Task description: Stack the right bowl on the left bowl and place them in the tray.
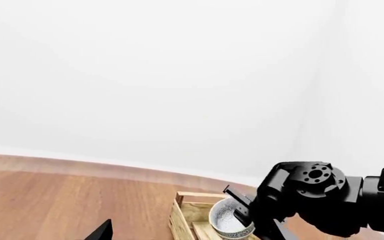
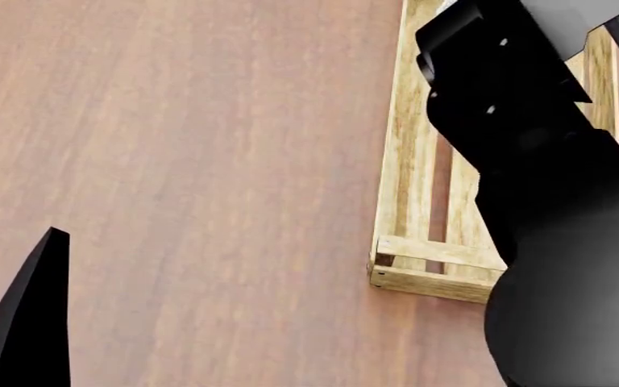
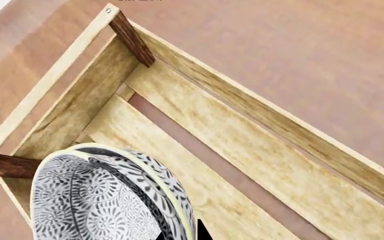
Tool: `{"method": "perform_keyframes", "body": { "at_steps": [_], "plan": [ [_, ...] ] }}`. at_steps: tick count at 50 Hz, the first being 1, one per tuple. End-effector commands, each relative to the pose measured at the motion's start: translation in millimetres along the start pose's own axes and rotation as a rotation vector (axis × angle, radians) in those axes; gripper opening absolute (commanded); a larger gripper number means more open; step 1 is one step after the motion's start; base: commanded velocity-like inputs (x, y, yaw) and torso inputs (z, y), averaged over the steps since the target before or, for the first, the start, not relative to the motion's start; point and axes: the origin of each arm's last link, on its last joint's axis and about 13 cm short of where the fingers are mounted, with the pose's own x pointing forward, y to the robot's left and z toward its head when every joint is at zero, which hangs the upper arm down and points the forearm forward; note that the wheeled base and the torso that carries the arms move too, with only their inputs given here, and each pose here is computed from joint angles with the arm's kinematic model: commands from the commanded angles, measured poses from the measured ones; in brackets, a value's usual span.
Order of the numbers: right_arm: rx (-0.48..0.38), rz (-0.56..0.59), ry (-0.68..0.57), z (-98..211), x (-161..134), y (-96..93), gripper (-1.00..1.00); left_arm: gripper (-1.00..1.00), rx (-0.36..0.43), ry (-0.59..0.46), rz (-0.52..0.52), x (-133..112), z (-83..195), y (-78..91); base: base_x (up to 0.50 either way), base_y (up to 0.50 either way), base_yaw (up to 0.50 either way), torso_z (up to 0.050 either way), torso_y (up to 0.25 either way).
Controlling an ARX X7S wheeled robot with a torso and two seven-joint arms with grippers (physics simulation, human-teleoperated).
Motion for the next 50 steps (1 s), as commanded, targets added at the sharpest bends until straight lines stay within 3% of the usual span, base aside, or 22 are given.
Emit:
{"method": "perform_keyframes", "body": {
  "at_steps": [1, 14, 50],
  "plan": [
    [0.058, -0.036, -0.034, 11, -2, 3.4, -1.00, 1.00, -0.003, 0.002, 0.000, 0, 0, -0.1, 0.00, 0.00, 0.00, 0.000, 0.000],
    [0.137, -0.056, 0.072, 5, 3, -1.3, -1.00, 1.00, -0.002, 0.003, 0.001, 0, -1, 0.7, 0.00, 0.00, 0.00, 0.001, 0.001],
    [0.200, -0.084, 0.166, -9, 17, -15.4, -1.00, 1.00, -0.001, 0.006, 0.005, 0, -1, 1.3, 0.00, 0.00, 0.00, 0.000, 0.001]
  ]
}}
